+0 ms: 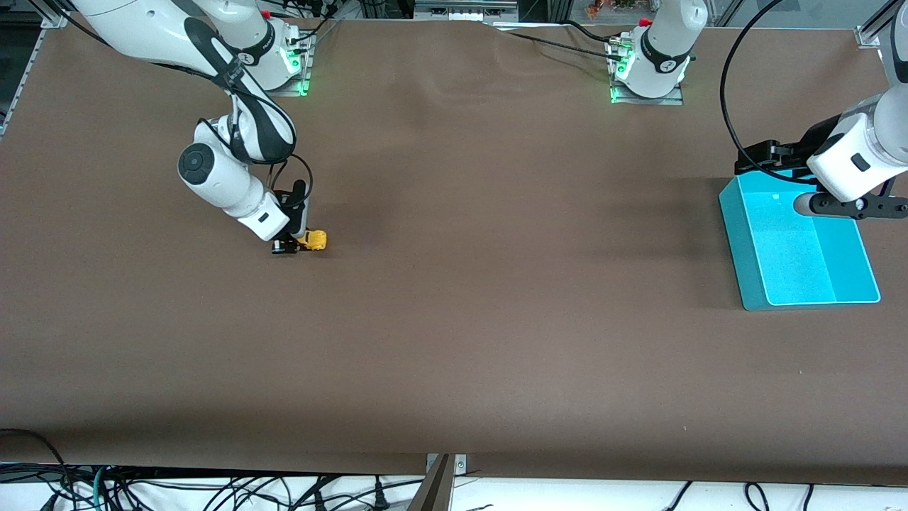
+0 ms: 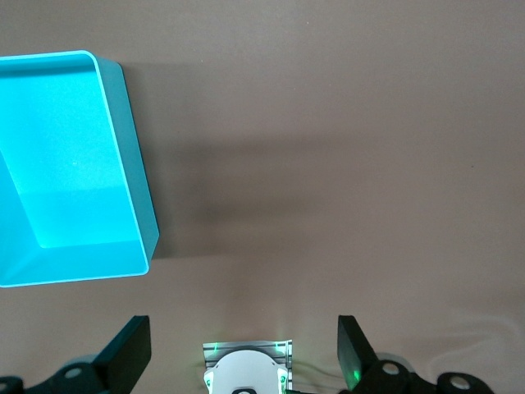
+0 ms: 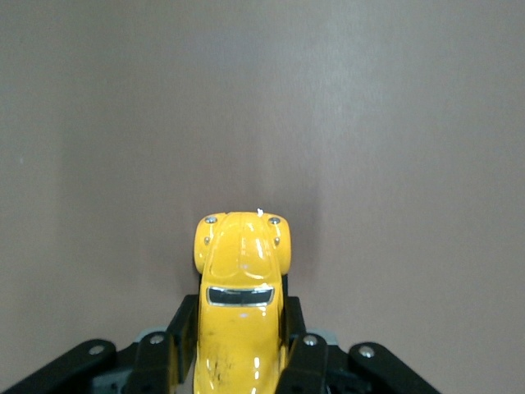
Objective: Wind and store yellow beetle car
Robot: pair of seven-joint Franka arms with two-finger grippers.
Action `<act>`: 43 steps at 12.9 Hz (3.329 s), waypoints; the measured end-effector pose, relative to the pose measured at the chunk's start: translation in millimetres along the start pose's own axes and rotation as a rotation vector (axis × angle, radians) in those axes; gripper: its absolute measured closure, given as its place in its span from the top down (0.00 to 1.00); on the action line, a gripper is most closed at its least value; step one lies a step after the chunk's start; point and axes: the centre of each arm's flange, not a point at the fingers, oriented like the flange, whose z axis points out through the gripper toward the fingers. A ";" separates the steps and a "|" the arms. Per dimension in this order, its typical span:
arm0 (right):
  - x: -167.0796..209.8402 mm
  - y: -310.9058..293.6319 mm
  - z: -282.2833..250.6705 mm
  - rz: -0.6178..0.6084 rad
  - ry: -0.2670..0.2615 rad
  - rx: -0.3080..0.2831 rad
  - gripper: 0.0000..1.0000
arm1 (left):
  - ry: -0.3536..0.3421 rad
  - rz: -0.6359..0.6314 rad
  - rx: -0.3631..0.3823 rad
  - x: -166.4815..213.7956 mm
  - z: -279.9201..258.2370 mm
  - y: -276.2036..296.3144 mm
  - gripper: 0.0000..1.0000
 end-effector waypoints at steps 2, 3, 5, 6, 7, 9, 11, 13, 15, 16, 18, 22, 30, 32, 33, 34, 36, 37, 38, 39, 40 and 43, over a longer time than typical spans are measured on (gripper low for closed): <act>-19.9 1.7 -4.1 -0.016 -0.011 0.001 0.45 | 0.000 0.000 0.000 0.0 0.0 0.0 1.00; -32.3 3.0 -6.3 -0.028 -0.019 0.004 0.45 | 0.000 0.000 0.000 0.0 0.0 0.0 1.00; -62.0 5.8 -12.0 -0.062 -0.039 0.011 0.45 | 0.000 0.000 0.000 0.0 0.1 0.2 1.00; -77.1 7.1 -14.8 -0.080 -0.047 0.016 0.45 | 0.000 0.001 0.000 0.1 0.1 0.3 1.00; -91.8 8.1 -17.5 -0.094 -0.054 0.017 0.45 | 0.000 0.001 0.000 0.1 0.1 0.3 1.00; -122.9 9.0 -22.9 -0.102 -0.073 0.014 0.45 | 0.000 0.001 0.000 0.1 0.1 0.6 1.00; -154.7 9.0 -28.9 -0.069 -0.089 0.010 0.45 | 0.000 0.001 0.000 0.1 0.1 0.7 1.00; -182.5 7.0 -34.0 -0.038 -0.105 0.007 0.45 | 0.000 0.003 0.000 0.1 0.1 0.6 1.00; -191.0 6.1 -35.6 -0.028 -0.109 0.007 0.45 | 0.000 0.003 0.000 0.1 0.1 0.6 1.00; -191.0 6.1 -35.6 -0.028 -0.109 0.007 0.45 | 0.000 0.004 0.000 0.1 0.1 0.7 1.00; -190.9 6.2 -35.6 -0.029 -0.109 0.008 0.45 | 0.000 0.004 0.000 0.1 0.1 0.6 1.00; -190.3 4.0 -31.6 -0.031 -0.100 0.039 0.59 | 0.000 0.004 0.000 0.1 0.1 0.6 1.00; -147.0 54.9 -75.1 -0.088 -0.060 0.076 1.00 | 0.000 0.008 0.000 0.1 0.1 -0.3 1.00; -131.2 72.3 -114.6 -0.038 -0.063 0.058 1.00 | 0.000 0.010 0.000 0.1 0.1 -0.2 1.00; -123.3 78.1 -138.9 0.013 -0.069 0.037 1.00 | 0.000 0.015 0.000 0.1 0.1 -0.3 1.00; -113.4 80.7 -164.3 0.064 -0.076 0.014 1.00 | -0.001 0.027 0.000 0.2 0.2 -0.3 1.00; -88.3 77.4 -213.9 0.154 -0.090 -0.028 1.00 | -0.002 0.056 -0.001 0.7 0.8 -1.3 1.00; -78.6 72.3 -235.7 0.210 -0.097 -0.041 1.00 | -0.004 0.077 -0.001 1.6 1.9 -1.8 1.00; -71.7 66.7 -255.4 0.277 -0.104 -0.046 1.00 | -0.007 0.107 -0.001 3.0 3.5 -2.0 1.00; -67.1 61.8 -272.8 0.349 -0.109 -0.053 1.00 | -0.011 0.146 -0.001 4.9 5.7 -2.1 1.00; -63.8 58.5 -286.7 0.421 -0.112 -0.062 1.00 | -0.016 0.191 -0.002 7.3 8.6 -2.3 1.00; -53.7 49.8 -318.2 0.700 -0.108 -0.106 1.00 | -0.037 0.305 -0.006 17.0 20.4 -3.4 1.00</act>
